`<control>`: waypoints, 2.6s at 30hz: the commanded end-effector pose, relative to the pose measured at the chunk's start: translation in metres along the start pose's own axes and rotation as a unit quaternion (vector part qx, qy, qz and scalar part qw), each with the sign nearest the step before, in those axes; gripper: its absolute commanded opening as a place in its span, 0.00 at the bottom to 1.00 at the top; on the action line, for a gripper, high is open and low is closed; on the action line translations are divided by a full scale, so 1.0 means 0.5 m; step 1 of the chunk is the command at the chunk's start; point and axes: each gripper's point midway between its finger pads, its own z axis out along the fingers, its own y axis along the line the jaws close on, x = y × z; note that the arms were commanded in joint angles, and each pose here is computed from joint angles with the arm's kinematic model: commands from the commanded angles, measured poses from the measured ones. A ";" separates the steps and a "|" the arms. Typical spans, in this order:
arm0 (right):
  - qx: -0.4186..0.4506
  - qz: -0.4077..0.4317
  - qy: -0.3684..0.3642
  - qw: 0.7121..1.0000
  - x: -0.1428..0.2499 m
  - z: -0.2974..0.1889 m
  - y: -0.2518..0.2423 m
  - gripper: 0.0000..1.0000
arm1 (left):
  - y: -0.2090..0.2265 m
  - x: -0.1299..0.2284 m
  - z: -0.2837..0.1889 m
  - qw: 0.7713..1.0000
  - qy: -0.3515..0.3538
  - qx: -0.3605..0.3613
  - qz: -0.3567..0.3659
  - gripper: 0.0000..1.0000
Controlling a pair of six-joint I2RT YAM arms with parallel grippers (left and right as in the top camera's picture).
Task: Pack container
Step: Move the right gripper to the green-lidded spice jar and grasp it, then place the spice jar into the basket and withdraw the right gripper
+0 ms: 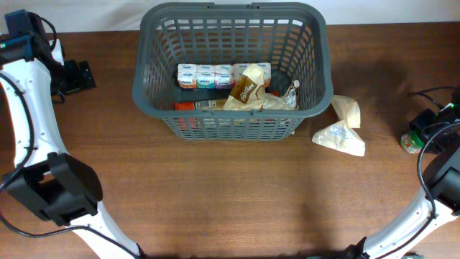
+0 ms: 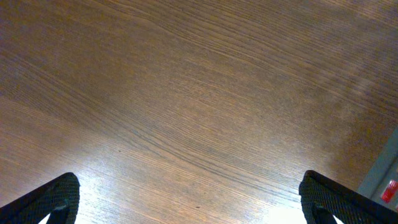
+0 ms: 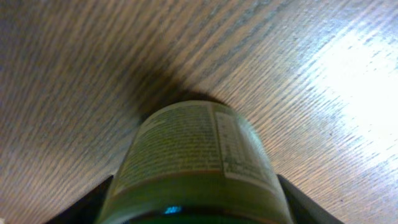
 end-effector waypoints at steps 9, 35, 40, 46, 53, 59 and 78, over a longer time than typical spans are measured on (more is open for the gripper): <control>-0.101 -0.057 -0.077 0.990 0.001 -0.235 0.132 0.04 | 0.001 0.001 0.002 1.000 0.001 0.001 -0.006 0.99; -0.273 -0.548 -0.197 0.766 0.500 -0.419 0.848 0.04 | 0.001 0.001 0.002 1.000 0.001 0.001 -0.006 0.99; -0.268 -0.578 -0.106 0.764 0.560 -0.296 0.866 0.04 | 0.001 0.001 0.002 1.000 0.001 0.001 -0.006 0.99; -0.278 -0.626 -0.072 0.725 0.657 -0.266 0.884 0.04 | 0.001 0.001 0.002 1.000 0.001 0.001 -0.006 0.99; -0.272 -0.644 -0.061 0.713 0.705 -0.259 0.883 0.07 | 0.001 0.001 0.002 1.000 0.001 0.001 -0.006 0.99; -0.242 -0.640 -0.079 0.725 0.679 -0.253 0.873 0.92 | 0.001 0.001 0.002 1.000 0.001 0.001 -0.006 0.99; -0.082 -0.322 -0.450 0.829 0.149 -0.772 0.391 0.98 | 0.001 0.001 0.002 1.000 0.001 0.001 -0.006 0.99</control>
